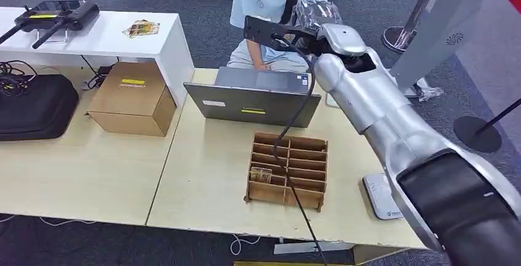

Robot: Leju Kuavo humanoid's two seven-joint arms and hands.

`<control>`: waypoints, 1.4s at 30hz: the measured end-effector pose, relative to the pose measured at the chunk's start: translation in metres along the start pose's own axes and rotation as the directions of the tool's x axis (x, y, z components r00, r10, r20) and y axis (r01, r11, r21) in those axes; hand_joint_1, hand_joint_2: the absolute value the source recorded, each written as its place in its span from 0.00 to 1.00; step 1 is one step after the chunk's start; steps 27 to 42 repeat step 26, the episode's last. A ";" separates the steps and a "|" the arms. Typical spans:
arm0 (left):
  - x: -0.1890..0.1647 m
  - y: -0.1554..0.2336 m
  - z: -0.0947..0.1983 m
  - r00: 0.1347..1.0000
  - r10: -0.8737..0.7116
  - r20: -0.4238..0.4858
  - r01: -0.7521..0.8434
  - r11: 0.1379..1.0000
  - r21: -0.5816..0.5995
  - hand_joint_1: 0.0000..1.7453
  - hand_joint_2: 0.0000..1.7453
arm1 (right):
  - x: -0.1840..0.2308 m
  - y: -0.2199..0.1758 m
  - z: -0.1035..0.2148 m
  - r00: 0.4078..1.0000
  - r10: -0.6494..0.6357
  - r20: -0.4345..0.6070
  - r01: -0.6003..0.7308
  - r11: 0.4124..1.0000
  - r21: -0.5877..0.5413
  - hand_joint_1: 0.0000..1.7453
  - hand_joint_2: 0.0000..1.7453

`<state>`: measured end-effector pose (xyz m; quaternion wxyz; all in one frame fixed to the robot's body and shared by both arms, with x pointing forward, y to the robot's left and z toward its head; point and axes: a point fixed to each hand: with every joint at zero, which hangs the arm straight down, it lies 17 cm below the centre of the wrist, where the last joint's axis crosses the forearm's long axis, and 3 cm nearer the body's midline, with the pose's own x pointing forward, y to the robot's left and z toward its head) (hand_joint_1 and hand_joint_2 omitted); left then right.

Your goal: Pass the card to the sensor for recognition and then transmit it.

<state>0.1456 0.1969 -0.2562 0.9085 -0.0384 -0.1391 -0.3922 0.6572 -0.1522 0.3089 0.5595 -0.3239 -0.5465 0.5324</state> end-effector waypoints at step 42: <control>-0.029 -0.012 0.000 1.000 0.019 -0.016 -0.019 1.000 0.010 0.00 0.00 | 0.036 -0.074 0.050 0.943 -0.004 0.332 0.181 0.846 -0.502 0.00 1.00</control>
